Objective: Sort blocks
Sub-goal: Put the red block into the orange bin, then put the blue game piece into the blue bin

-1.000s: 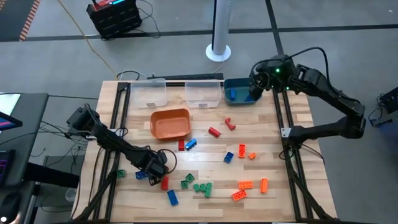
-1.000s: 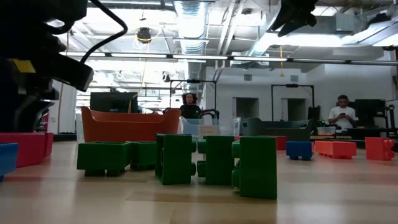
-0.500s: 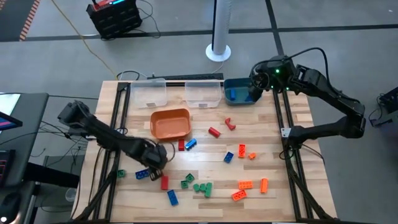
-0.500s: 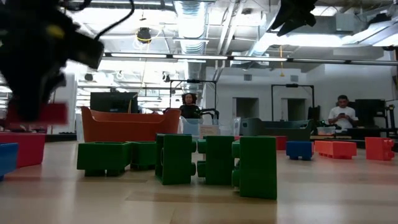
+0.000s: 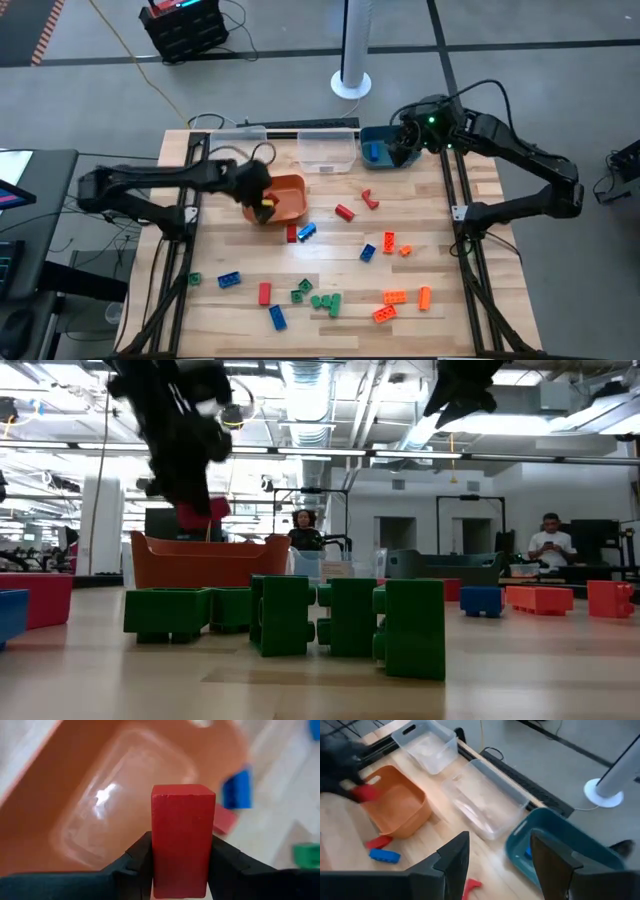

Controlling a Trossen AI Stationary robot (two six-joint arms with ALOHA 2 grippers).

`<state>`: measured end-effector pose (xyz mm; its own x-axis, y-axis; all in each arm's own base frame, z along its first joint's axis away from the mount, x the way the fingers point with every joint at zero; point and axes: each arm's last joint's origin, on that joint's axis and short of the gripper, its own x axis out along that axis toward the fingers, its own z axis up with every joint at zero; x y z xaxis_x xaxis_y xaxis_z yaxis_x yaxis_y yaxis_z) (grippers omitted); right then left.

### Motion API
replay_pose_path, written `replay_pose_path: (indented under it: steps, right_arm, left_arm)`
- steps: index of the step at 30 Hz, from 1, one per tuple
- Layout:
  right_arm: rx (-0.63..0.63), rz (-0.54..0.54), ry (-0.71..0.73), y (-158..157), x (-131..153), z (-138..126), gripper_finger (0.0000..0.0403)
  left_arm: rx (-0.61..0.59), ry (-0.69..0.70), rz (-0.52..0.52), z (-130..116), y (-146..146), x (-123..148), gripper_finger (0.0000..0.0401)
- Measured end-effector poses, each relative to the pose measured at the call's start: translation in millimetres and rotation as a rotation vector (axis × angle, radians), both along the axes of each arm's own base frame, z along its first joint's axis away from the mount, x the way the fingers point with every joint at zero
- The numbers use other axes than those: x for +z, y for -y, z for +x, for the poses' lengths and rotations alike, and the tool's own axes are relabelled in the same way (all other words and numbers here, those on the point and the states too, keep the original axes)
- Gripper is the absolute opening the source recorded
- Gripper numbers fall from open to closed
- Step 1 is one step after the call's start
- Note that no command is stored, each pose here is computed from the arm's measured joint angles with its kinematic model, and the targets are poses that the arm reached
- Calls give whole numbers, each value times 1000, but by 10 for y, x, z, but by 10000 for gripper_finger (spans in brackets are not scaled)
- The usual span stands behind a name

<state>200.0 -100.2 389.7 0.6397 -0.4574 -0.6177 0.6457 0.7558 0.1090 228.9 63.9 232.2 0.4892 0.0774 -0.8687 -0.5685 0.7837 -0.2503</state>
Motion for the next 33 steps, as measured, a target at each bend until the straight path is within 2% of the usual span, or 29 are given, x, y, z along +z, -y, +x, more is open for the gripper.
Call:
replay_pose_path:
  steps: [4,8,10,14,18,21,24,29,33]
  right_arm:
    - [-22,51,25,-49,-23,45,214]
    - [-54,51,56,-147,22,15,214]
    - [-67,37,69,-195,49,-9,214]
    - [-78,14,74,-268,75,-33,214]
    - [-46,-8,56,-299,72,-15,214]
    - [-25,-25,43,-309,71,-9,214]
    - [-12,-39,33,-311,72,-10,214]
    - [30,-75,10,-331,76,-9,214]
    - [43,-86,0,-333,74,-3,214]
  left_arm:
    - [1,-101,-44,50,-265,-259,125]
    - [9,-202,-73,65,-365,-458,127]
    - [11,-227,-90,74,-377,-515,148]
    - [9,-238,-99,75,-376,-514,223]
    - [-19,-238,-72,122,-400,-306,269]
    - [-62,-218,-30,178,-400,-31,276]
    - [-124,-141,23,248,-296,332,274]
    - [-225,-79,133,181,158,764,266]
    - [-226,-84,81,-33,624,807,265]
